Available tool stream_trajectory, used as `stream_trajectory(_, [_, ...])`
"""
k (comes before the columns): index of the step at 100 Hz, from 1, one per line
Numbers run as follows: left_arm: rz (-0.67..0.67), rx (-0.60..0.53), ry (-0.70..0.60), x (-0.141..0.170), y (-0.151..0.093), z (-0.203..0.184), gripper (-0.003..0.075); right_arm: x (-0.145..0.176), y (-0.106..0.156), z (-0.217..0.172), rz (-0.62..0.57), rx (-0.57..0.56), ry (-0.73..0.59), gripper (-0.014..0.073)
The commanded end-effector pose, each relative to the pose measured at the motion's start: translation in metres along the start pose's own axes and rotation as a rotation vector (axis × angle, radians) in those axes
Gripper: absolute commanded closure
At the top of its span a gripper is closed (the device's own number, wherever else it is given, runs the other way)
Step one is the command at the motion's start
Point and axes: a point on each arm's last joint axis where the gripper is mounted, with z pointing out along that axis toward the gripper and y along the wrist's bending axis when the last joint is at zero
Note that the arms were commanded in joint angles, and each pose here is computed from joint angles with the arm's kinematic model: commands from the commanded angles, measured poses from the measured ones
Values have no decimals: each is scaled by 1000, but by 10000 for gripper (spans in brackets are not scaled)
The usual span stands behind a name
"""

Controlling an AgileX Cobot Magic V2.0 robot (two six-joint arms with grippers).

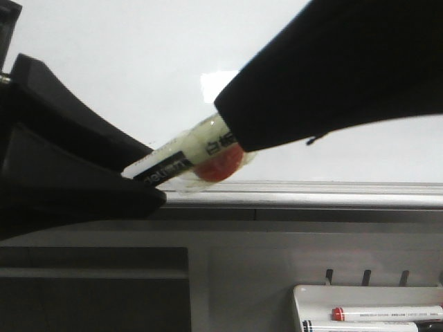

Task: Write number 2 on whiteboard

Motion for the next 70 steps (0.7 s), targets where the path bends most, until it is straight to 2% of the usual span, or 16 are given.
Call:
stream_trajectory(1, [-4, -69, -125, -18, 10, -4, 741, -15, -4, -6, -6, 44, -73, 207])
stream_trajectory(16, [-4, -77, -139, -19, 10, -4, 741, -15, -4, -6, -6, 44, -73, 211])
stream_trajectory(26, [-4, -75, -136, -19, 10, -4, 741, -15, -4, -6, -6, 44, -73, 274])
stream_trajectory(35, [-4, -75, -136, -19, 10, -4, 741, -15, -5, -6, -5, 47, -75, 412])
stream_trajectory(46, [-4, -75, -136, -19, 10, -4, 741, -15, -6, -6, -6, 58, -79, 677])
stream_trajectory(61, [-4, -74, -134, -19, 10, -4, 725, -16, -6, -6, -6, 62, -82, 665])
stream_trajectory(66, [-4, -78, -140, -19, 11, -6, 673, -16, -6, -6, -6, 62, -82, 666])
stream_trajectory(70, [-4, -85, -149, -20, 11, -8, 601, -16, -6, -6, -6, 59, -80, 666])
